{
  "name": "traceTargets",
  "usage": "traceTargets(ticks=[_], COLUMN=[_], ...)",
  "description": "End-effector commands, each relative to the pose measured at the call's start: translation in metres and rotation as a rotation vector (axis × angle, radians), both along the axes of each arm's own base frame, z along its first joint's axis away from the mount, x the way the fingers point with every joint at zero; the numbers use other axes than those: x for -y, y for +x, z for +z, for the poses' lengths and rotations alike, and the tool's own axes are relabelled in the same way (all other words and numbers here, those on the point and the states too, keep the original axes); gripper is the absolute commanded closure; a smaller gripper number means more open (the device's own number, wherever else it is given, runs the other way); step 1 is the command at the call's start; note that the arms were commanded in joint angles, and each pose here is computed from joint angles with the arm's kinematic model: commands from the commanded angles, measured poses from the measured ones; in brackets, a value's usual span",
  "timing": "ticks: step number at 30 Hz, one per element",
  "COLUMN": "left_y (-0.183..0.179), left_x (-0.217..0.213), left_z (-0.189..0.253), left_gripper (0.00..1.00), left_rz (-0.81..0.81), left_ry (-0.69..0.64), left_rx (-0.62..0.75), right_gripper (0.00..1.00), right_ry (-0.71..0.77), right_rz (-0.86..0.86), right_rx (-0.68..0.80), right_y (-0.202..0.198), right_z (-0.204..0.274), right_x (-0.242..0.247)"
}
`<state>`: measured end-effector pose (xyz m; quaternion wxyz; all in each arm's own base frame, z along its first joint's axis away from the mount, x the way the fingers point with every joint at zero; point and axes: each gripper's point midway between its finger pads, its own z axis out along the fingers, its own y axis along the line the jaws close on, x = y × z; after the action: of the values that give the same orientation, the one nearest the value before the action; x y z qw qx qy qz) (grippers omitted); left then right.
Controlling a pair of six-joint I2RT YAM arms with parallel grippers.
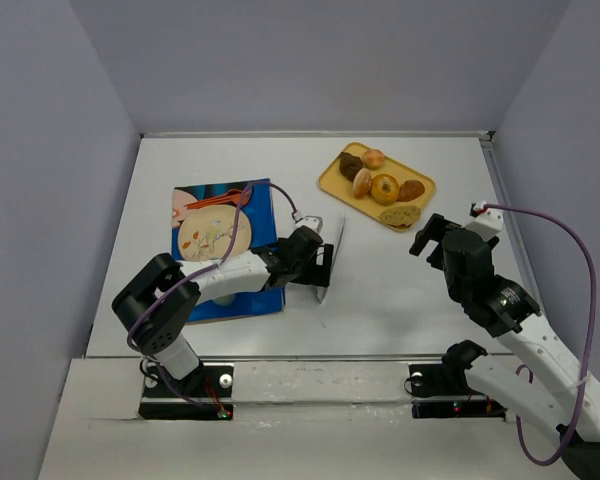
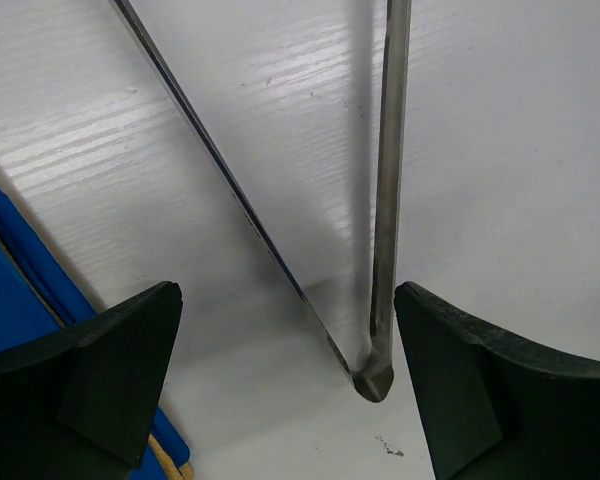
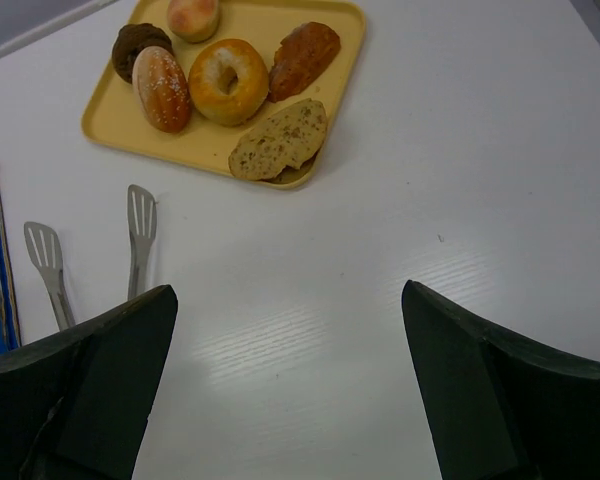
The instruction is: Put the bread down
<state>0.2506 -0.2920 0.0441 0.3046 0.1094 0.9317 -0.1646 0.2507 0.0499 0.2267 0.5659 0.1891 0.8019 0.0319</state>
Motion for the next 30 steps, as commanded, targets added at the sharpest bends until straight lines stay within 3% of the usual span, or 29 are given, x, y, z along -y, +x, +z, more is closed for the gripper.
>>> traceTargets(ticks=[1,30], left_y=[0.009,0.041], left_x=[0.016,0.022], left_z=[0.018,-0.004], left_gripper=[0.01,0.01], left_rz=[-0.024,0.081], left_ry=[-0.042,0.16], left_rx=[0.047,0.087], right_gripper=[0.0,0.0], right_ry=[0.013,0.006], right_rz=[-0.028,-0.034], right_rx=[0.036,0.027], right_y=[0.002,0.002], right_z=[0.007,0.002], right_x=[0.003,0.004])
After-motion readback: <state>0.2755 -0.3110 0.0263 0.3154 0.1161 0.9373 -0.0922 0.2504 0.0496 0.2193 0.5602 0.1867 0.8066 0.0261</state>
